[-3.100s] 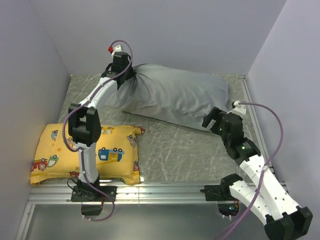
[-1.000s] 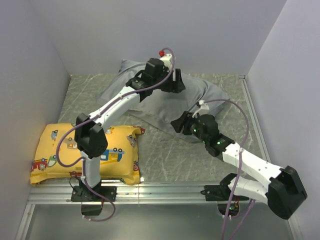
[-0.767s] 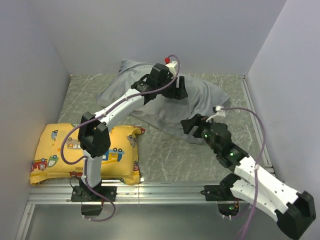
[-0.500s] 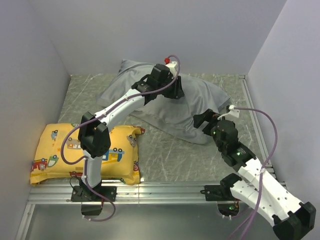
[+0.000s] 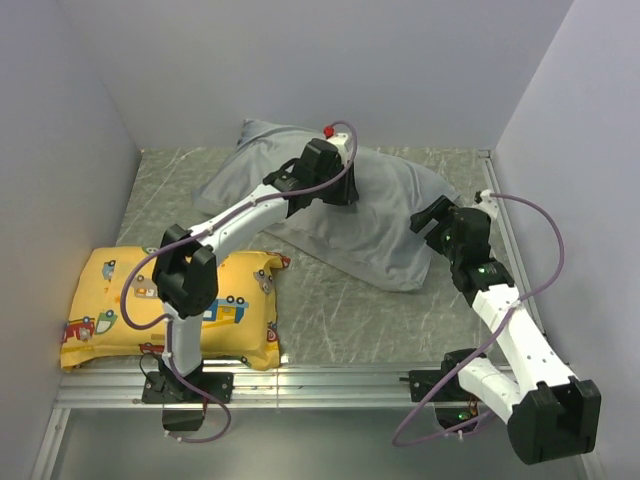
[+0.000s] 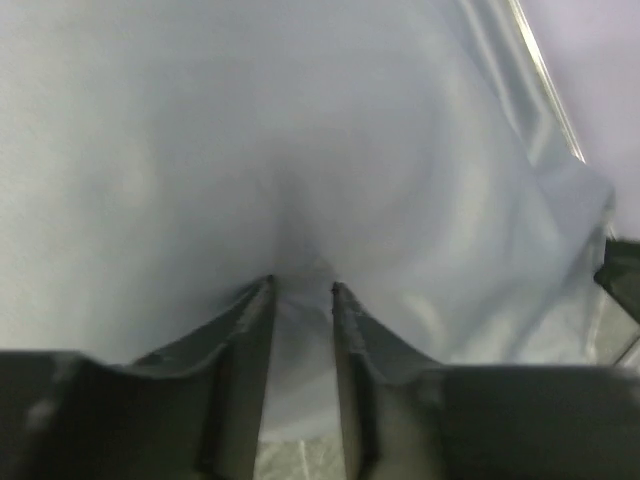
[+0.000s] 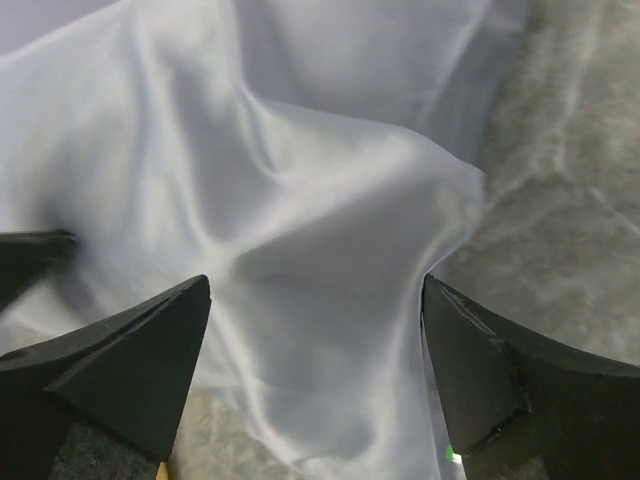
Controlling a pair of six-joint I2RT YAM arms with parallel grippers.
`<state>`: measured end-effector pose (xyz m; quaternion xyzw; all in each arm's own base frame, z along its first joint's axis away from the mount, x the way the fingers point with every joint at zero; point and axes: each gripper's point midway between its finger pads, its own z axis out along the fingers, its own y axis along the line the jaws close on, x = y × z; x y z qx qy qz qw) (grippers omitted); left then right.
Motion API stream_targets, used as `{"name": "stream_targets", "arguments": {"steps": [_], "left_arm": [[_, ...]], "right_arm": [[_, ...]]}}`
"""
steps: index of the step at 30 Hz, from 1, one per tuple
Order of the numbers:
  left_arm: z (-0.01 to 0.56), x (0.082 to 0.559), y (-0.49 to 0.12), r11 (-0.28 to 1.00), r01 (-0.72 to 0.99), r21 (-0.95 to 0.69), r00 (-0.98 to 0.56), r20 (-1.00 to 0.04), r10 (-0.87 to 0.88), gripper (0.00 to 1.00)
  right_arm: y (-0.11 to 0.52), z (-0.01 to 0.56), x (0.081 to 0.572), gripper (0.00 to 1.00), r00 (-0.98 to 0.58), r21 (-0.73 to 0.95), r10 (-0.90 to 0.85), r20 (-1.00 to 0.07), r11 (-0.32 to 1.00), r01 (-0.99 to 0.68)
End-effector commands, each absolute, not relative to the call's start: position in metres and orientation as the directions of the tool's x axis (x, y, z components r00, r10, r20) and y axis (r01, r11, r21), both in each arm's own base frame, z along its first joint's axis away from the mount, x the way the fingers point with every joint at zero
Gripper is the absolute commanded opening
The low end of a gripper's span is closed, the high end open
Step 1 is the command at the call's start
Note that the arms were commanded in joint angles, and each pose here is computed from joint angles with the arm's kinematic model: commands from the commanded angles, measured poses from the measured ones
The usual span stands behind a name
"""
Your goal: Remove the pillowcase from the pillow
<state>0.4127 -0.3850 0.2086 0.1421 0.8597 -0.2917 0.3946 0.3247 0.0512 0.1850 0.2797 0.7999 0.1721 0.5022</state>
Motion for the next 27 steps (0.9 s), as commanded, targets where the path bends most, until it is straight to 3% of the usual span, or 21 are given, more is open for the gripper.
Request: {"name": "stream_targets", "arguments": {"steps": [1, 6, 10, 11, 13, 15, 16, 18, 27], "left_arm": [[0.261, 0.389, -0.394, 0.711, 0.548, -0.441, -0.593, -0.804, -0.042, 0.38], [0.277, 0.357, -0.414, 0.646, 0.603, -0.468, -0.588, -0.808, -0.036, 0.52], [0.291, 0.327, -0.432, 0.596, 0.65, -0.472, -0.556, -0.83, -0.05, 0.59], [0.29, 0.315, -0.442, 0.577, 0.667, -0.472, -0.548, -0.835, -0.049, 0.6], [0.286, 0.307, -0.446, 0.575, 0.669, -0.471, -0.539, -0.84, -0.062, 0.63], [0.288, 0.297, -0.457, 0.556, 0.685, -0.471, -0.523, -0.849, -0.075, 0.64], [0.281, 0.297, -0.461, 0.566, 0.68, -0.465, -0.523, -0.85, -0.07, 0.64], [0.275, 0.296, -0.466, 0.582, 0.673, -0.456, -0.516, -0.853, -0.071, 0.65], [0.264, 0.314, -0.469, 0.654, 0.614, -0.442, -0.522, -0.849, -0.084, 0.64]], "right_arm": [[0.057, 0.245, 0.345, 0.92, -0.246, 0.614, 0.636, -0.732, 0.771, 0.168], [0.058, 0.242, 0.368, 0.89, -0.29, 0.604, 0.624, -0.726, 0.78, 0.164], [0.081, 0.243, 0.387, 0.48, -0.382, 0.652, 0.626, -0.68, 0.754, 0.075], [0.088, 0.244, 0.388, 0.28, -0.405, 0.666, 0.624, -0.668, 0.745, 0.05], [0.086, 0.243, 0.389, 0.2, -0.406, 0.662, 0.626, -0.666, 0.747, 0.067], [0.065, 0.245, 0.384, 0.32, -0.344, 0.624, 0.632, -0.694, 0.767, 0.15], [0.057, 0.238, 0.38, 0.56, -0.328, 0.61, 0.634, -0.7, 0.77, 0.186], [0.032, 0.232, 0.375, 0.7, -0.286, 0.607, 0.654, -0.701, 0.757, 0.243], [-0.024, 0.171, 0.367, 0.85, -0.28, 0.652, 0.75, -0.599, 0.66, 0.372]]}}
